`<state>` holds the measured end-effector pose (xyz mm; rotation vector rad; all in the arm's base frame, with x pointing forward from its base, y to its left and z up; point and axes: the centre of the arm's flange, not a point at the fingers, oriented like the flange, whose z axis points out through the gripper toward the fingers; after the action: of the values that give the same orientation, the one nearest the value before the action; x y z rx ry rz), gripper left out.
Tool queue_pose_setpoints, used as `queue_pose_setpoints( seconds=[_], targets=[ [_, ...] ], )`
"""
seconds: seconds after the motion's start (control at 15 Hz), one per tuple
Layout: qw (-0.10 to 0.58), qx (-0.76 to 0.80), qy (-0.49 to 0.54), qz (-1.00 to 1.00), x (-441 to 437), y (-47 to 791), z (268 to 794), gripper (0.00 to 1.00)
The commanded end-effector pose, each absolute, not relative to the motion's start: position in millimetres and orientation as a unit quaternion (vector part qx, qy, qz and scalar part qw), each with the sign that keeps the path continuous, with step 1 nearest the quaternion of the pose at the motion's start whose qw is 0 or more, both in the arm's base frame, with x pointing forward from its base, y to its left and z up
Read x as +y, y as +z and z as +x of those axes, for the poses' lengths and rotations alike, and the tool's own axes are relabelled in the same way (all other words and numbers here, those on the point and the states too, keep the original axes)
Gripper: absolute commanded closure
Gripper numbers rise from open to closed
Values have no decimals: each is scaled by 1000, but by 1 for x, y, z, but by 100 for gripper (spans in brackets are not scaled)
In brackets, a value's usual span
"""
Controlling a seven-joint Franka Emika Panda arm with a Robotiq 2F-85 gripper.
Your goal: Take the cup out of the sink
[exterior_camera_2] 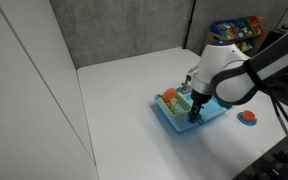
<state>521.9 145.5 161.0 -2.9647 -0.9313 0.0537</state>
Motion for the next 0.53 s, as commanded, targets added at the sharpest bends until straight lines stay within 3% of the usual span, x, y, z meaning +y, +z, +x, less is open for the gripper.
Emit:
queue_pose_setpoints(
  seconds=[0.0,0.13,0.2,0.27,0.4,0.47],
  targets=[
    [5,-303,8,-953,144,156,530,66],
    [4,-304,8,-953,143,154,530,66],
    [4,-304,8,-953,143,154,530,54],
    [4,-305,7,-952,142,154,530,16],
    [6,-305,6,-952,142,157,529,10],
    [6,-305,5,-952,142,160,529,1]
  ],
)
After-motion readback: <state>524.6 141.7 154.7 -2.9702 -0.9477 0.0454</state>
